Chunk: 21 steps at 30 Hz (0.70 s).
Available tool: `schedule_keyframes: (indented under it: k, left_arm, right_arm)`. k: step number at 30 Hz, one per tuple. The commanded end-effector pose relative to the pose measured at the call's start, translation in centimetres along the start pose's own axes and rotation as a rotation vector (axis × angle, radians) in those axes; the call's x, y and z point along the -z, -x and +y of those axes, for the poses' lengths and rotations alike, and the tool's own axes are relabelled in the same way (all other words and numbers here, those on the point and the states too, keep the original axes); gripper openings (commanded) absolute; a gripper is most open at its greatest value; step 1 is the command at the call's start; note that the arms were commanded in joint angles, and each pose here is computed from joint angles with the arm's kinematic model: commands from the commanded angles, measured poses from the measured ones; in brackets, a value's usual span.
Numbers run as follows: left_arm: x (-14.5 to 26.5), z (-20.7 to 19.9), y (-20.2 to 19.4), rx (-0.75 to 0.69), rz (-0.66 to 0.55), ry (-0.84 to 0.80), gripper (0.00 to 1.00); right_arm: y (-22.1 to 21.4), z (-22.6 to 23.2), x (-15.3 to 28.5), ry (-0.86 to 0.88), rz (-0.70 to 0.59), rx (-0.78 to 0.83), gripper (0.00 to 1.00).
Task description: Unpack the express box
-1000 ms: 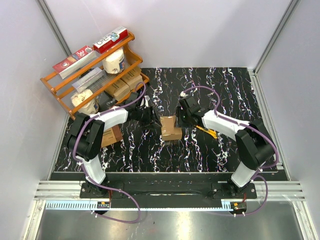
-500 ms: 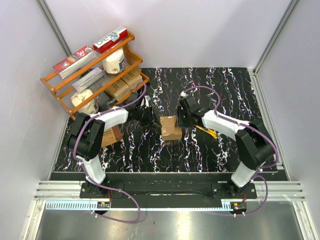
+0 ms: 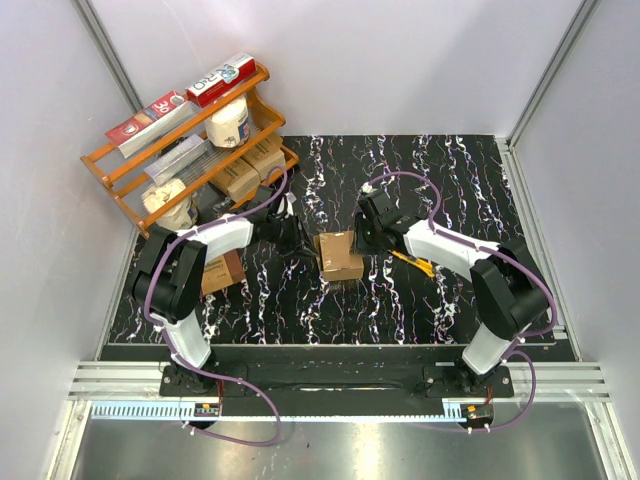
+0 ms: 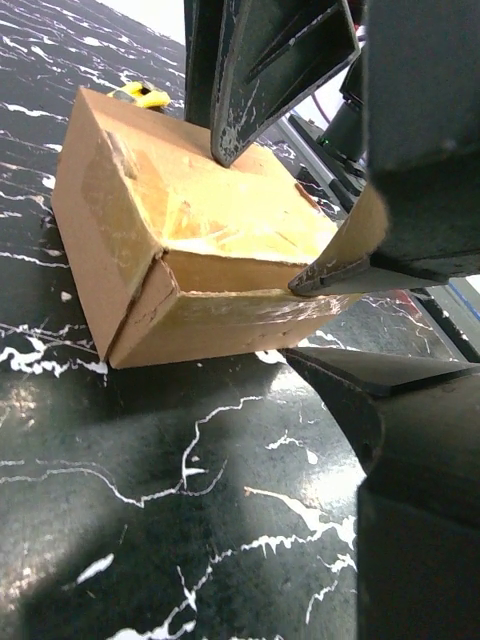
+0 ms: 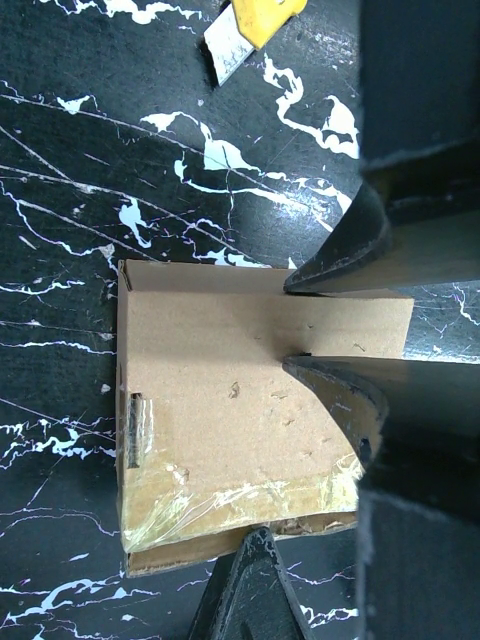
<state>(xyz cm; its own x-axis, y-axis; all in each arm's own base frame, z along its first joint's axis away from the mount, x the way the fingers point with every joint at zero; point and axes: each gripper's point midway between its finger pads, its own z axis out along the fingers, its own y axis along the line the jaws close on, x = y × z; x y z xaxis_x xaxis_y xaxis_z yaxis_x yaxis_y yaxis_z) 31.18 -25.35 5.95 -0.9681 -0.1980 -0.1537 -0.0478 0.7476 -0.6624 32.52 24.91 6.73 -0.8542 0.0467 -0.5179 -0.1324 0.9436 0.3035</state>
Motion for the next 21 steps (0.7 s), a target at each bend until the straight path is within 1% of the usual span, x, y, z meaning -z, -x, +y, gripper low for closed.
schedule_keyframes:
  k: [1,10,13,14,15,18,21]
  left_arm:
    - [0.0,4.1,-0.9,0.034,0.002,0.158,0.3]
    - [0.0,2.5,-0.5,0.025,0.01,0.094,0.32]
    - [0.0,1.8,-0.3,0.025,0.016,0.067,0.37]
    - [0.0,1.7,-0.3,0.027,0.017,0.058,0.42]
    - [0.0,1.5,-0.2,0.027,0.017,0.052,0.44]
    - [-0.3,1.0,0.0,0.028,0.024,0.037,0.46]
    - [-0.8,1.0,-0.1,0.031,0.04,0.034,0.45]
  right_arm:
    - [-0.9,-1.8,-0.7,-0.086,0.033,0.012,0.33]
    - [-0.7,-1.5,-0.5,-0.08,0.028,0.015,0.33]
    - [-0.5,-1.5,-0.4,-0.078,0.024,0.016,0.33]
    - [-0.4,-1.4,-0.4,-0.076,0.023,0.018,0.33]
    - [-0.4,-1.4,-0.4,-0.077,0.022,0.018,0.33]
    - [-0.3,-1.3,-0.4,-0.074,0.022,0.019,0.33]
    - [-0.3,-1.3,-0.5,-0.075,0.024,0.019,0.33]
